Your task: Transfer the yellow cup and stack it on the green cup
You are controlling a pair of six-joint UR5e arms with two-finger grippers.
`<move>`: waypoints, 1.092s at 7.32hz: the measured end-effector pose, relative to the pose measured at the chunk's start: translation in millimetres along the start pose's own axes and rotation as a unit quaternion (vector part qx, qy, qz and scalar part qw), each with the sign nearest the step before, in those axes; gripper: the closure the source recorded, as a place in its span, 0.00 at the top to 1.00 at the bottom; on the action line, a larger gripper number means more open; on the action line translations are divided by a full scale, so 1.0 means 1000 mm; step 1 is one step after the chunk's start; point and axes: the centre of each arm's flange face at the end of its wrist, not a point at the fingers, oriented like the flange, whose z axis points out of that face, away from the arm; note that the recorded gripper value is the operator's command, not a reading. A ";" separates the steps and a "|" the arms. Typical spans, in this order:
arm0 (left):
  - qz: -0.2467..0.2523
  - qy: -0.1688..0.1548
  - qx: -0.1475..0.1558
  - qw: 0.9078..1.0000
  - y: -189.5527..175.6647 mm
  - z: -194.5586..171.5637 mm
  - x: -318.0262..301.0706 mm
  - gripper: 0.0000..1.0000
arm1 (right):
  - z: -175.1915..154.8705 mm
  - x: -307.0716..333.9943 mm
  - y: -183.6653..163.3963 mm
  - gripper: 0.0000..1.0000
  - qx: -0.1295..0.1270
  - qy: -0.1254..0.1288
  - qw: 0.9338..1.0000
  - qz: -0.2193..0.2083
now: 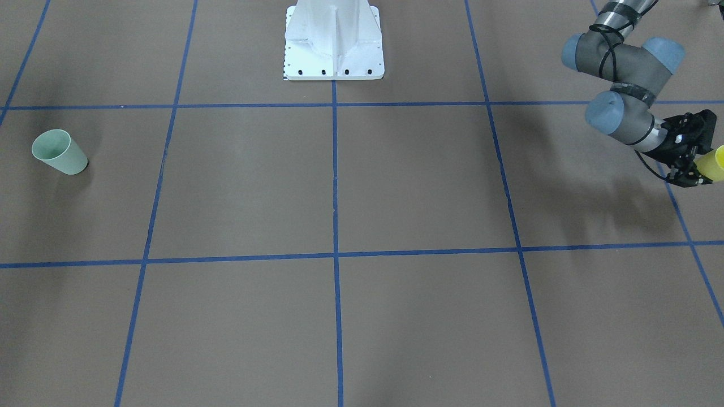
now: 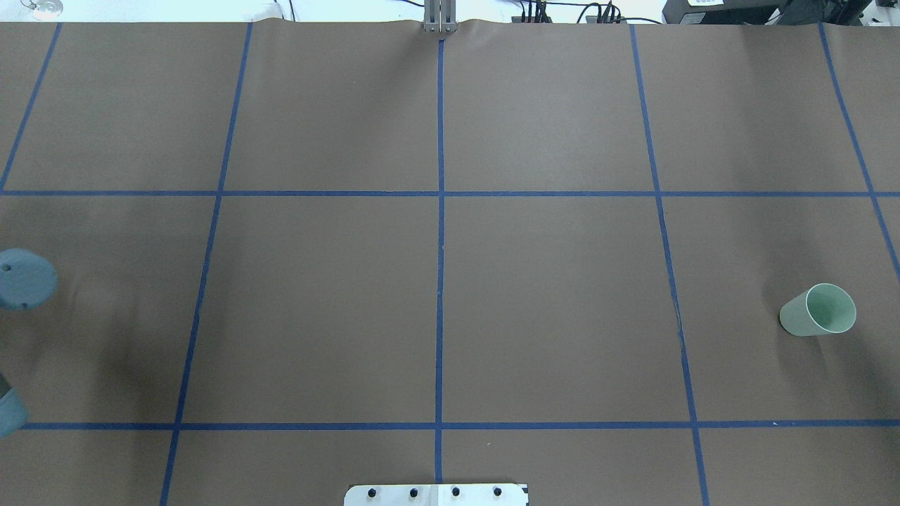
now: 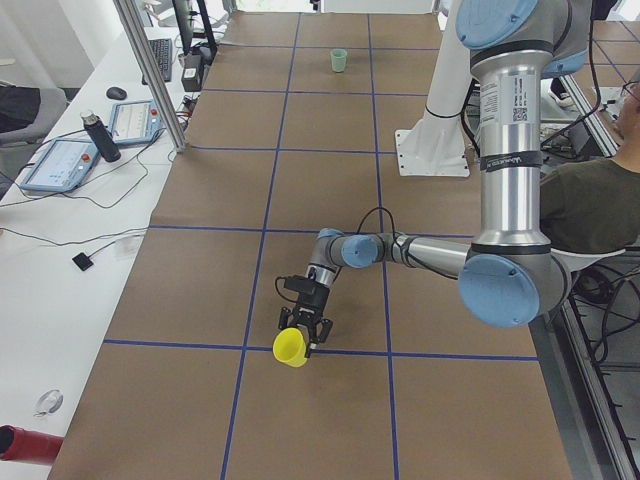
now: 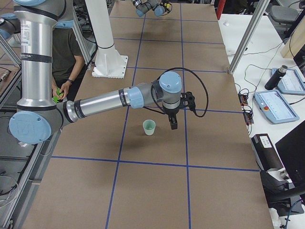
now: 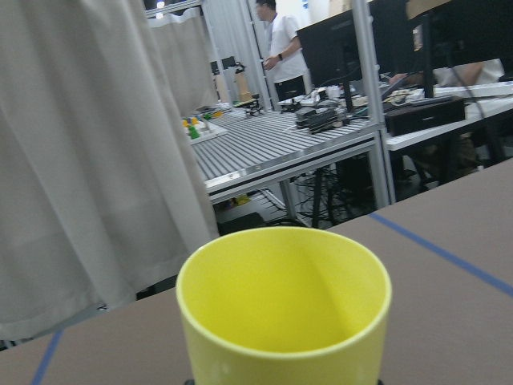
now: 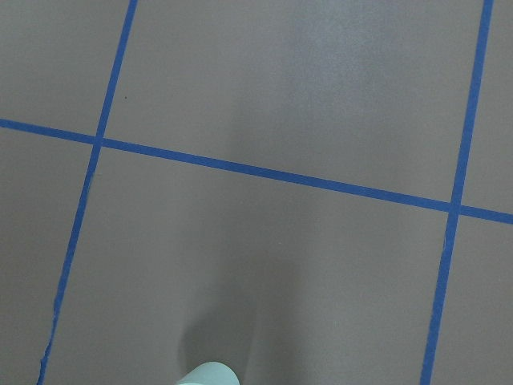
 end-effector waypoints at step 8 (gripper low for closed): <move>0.118 0.474 0.021 0.872 0.012 -0.324 0.226 0.17 | 0.014 0.004 -0.008 1.00 0.010 -0.022 1.000 -0.019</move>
